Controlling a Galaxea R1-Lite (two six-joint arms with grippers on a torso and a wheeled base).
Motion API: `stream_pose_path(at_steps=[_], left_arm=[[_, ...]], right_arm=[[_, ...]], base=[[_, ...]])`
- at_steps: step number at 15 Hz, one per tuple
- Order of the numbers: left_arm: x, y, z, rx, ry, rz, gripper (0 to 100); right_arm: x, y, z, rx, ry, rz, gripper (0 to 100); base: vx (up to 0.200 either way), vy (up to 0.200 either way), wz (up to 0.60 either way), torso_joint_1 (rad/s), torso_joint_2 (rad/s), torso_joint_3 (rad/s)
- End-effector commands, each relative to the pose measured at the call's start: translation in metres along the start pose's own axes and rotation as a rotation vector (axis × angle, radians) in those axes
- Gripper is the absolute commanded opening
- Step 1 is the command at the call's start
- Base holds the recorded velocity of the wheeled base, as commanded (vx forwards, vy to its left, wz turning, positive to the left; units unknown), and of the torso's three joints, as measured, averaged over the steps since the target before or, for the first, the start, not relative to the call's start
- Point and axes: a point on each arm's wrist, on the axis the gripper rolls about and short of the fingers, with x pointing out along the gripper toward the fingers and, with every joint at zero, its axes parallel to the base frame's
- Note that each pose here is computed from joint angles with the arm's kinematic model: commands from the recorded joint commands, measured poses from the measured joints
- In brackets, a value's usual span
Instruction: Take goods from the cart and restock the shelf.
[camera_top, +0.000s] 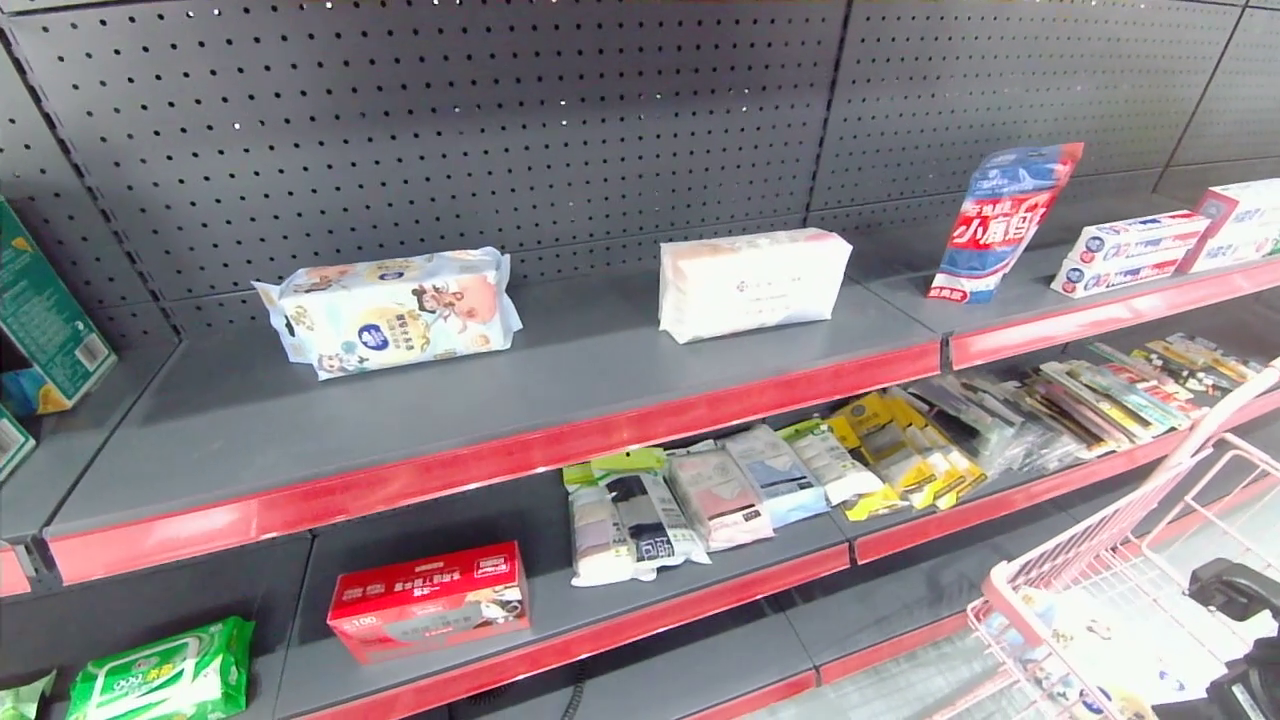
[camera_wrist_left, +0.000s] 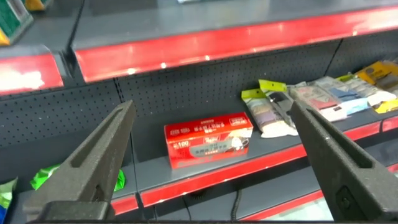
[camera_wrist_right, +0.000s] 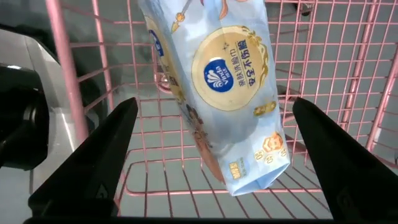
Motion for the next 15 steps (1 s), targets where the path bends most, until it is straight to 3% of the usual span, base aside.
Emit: stream_pose_path(at_steps=[1,5,8,15], left_arm=[[0.000,0.000,0.000,0.000,0.001,0.001,100],[0.000,0.000,0.000,0.000,0.001,0.001,100],[0.000,0.000,0.000,0.000,0.001,0.001,100],[0.000,0.000,0.000,0.000,0.001,0.001,100]], right_arm=[[0.001,-0.011,0.003,-0.001,-0.018,-0.025,100],[0.002,-0.030,0.006,-0.042,-0.063,-0.050,100],[0.014,-0.033,-0.002,-0.117,-0.106,0.011,100],[0.042,-0.036,-0.011,-0.130,-0.101,0.088,100]], base=[[0.000,0.000,0.00,-0.193,0.42,0.242],[0.000,0.000,0.00,-0.092,0.21,0.124],[0.000,0.000,0.00,-0.006,0.02,0.007],[0.000,0.000,0.00,0.000,0.00,0.000]])
